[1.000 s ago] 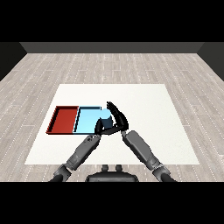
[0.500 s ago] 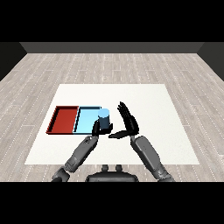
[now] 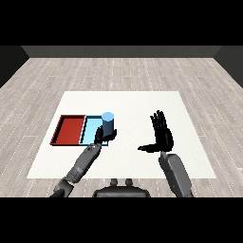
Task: Pick the blue can and put it in the blue box
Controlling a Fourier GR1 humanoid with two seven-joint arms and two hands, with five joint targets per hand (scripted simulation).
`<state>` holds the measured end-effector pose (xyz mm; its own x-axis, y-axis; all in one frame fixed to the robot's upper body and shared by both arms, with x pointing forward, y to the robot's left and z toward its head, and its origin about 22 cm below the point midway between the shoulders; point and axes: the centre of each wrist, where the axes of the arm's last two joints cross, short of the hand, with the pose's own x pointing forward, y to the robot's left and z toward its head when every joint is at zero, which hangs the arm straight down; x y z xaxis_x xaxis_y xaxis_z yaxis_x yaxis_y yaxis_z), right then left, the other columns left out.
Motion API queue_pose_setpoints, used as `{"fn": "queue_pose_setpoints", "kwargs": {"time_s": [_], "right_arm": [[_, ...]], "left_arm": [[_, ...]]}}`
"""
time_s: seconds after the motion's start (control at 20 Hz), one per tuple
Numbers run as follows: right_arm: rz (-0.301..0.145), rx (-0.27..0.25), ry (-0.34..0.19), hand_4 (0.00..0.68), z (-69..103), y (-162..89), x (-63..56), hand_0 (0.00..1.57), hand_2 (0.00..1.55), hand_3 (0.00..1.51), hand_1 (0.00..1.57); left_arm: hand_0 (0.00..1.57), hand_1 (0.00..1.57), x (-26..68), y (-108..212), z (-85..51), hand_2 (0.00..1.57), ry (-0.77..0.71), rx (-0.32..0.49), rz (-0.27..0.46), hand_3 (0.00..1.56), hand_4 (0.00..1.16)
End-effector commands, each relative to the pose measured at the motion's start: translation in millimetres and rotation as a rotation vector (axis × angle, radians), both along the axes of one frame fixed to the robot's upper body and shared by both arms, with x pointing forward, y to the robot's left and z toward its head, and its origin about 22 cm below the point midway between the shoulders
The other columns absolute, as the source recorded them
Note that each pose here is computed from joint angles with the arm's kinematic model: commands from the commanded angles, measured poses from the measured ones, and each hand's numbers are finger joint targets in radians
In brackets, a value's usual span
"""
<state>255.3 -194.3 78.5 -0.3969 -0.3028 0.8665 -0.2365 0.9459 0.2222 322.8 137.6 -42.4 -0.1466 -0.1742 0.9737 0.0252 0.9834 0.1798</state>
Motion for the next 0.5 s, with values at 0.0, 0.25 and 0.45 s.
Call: {"fn": "queue_pose_setpoints", "kwargs": {"time_s": [0.0, 0.25, 0.45], "right_arm": [[-0.100, 0.017, -0.025, 0.000, -8.7, -39, -9.0, 0.00, 0.00, 0.00, 0.00], [-0.111, -0.010, 0.029, 0.000, -11.8, -49, -26.7, 0.00, 0.00, 0.00, 0.00], [-0.156, -0.021, 0.026, 0.000, -22.3, -55, -16.1, 0.00, 0.00, 0.00, 0.00]], "left_arm": [[1.57, 1.57, 14.5, 30, 6.4, 1.57, 0.024, 0.040, 0.061, 1.50, 1.13], [1.57, 1.57, 27.4, 81, 6.4, 1.57, 0.120, 0.085, 0.205, 1.50, 1.12], [1.57, 1.57, 39.4, 115, -2.8, 1.57, 0.244, 0.111, 0.267, 1.50, 1.09]]}}
